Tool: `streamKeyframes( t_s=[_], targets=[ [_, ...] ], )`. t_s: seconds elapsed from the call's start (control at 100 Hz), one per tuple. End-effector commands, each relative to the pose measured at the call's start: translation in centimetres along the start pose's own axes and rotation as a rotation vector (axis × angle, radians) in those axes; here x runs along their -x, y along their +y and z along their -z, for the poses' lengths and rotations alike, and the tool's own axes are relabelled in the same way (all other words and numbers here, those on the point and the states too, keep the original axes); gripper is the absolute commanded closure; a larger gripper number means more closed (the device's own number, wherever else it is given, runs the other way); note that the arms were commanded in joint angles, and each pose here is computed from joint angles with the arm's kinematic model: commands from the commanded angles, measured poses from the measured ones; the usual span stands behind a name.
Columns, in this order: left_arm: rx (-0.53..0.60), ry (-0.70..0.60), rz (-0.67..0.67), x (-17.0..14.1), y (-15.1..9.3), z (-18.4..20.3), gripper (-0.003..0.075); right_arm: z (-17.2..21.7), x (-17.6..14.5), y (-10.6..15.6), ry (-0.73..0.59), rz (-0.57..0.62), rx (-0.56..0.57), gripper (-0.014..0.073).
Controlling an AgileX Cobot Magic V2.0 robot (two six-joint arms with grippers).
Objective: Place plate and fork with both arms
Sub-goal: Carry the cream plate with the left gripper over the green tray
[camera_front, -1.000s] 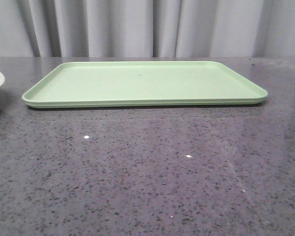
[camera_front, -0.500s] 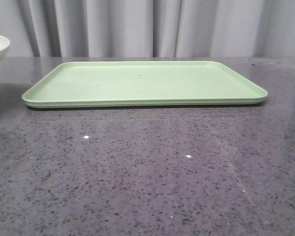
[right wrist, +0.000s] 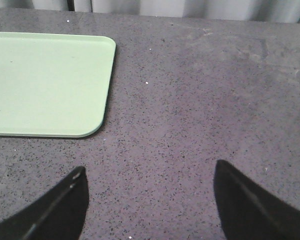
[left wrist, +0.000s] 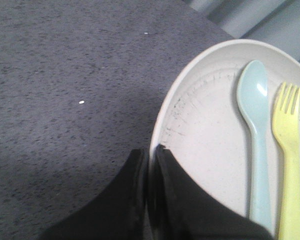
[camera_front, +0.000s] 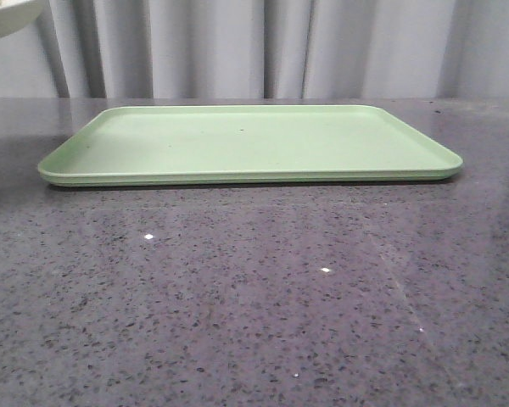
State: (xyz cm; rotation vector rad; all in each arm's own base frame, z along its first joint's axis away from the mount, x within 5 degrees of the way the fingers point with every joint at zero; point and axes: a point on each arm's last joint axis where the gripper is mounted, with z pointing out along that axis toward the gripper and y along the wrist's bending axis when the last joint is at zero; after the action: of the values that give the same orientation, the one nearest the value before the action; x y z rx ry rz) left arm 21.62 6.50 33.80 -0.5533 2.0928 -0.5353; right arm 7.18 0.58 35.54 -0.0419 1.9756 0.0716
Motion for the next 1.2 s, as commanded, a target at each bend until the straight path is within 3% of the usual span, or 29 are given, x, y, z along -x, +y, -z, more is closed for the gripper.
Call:
streamKeyframes(
  t_s=[0.0,0.84,1.19],
  targets=[
    [-0.088,-0.101,0.010,1.1,-2.4,0.7,0.0741,0.3,1.6,0.0,-0.097,0.004,0.000,0.0065],
    [-0.266,0.058,-0.029,-4.5,-13.4,-11.4,0.0741,0.3,1.6,0.0,-0.094,0.004,0.000,0.0065],
    [-0.251,0.043,-0.022,-6.4,-15.4,-14.6,0.0741,0.3,1.6,0.0,-0.092,0.004,0.000,0.0065]
  ],
)
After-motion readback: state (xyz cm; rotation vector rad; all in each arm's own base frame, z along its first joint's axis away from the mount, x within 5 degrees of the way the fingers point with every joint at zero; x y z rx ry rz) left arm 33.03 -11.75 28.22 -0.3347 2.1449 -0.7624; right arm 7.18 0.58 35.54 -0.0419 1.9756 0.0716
